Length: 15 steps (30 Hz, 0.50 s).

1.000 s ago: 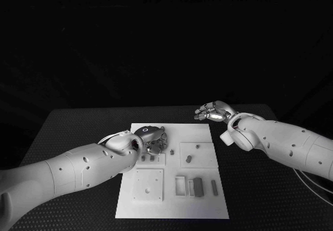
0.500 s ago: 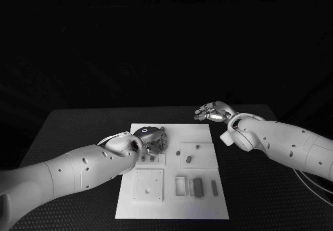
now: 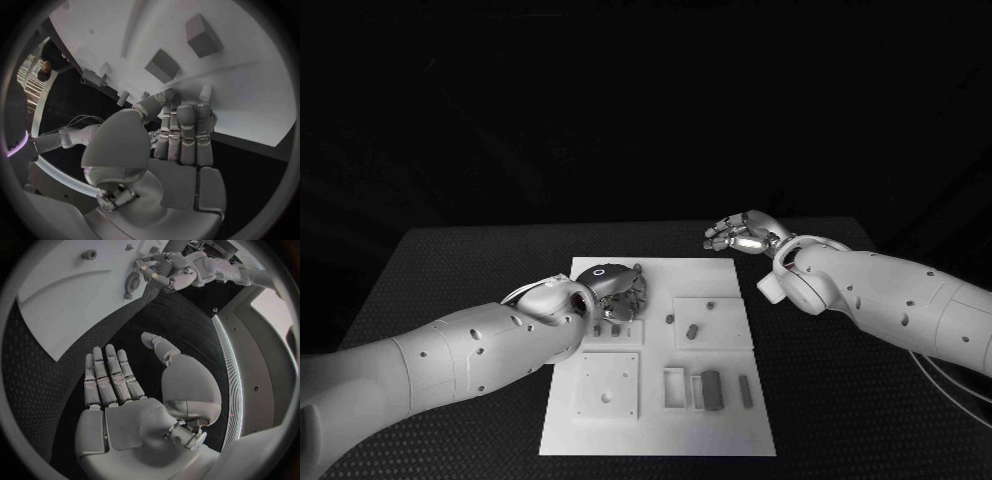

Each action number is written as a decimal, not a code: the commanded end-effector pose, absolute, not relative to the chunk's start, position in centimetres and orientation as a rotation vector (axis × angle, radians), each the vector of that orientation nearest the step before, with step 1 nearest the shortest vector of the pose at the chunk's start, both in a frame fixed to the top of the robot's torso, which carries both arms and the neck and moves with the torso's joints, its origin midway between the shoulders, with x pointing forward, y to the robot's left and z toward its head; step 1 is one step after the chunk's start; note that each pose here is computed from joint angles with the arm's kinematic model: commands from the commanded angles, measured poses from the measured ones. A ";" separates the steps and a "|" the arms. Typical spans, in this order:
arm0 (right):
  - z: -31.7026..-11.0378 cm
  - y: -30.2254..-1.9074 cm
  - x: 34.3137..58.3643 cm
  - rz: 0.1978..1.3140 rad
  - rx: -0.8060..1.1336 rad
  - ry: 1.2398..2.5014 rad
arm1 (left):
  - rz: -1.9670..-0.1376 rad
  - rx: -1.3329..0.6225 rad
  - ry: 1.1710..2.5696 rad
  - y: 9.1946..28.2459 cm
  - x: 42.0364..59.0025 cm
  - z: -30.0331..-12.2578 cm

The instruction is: Assemble the parts on the task board

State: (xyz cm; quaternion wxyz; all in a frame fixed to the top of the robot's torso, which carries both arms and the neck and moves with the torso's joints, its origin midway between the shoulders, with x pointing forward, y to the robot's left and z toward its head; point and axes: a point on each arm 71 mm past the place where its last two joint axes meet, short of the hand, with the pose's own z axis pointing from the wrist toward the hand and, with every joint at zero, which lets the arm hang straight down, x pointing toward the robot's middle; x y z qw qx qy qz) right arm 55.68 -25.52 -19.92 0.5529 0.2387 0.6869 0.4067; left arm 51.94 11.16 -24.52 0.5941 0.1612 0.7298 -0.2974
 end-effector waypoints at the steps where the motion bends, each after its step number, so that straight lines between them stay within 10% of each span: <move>1: -19.9 -25.4 55.7 0.970 0.556 1.621 | -0.679 0.361 1.718 11.4 51.9 -25.0; 15: -19.9 -25.6 55.7 0.963 0.559 1.618 | -0.760 0.259 1.650 11.7 52.1 -23.7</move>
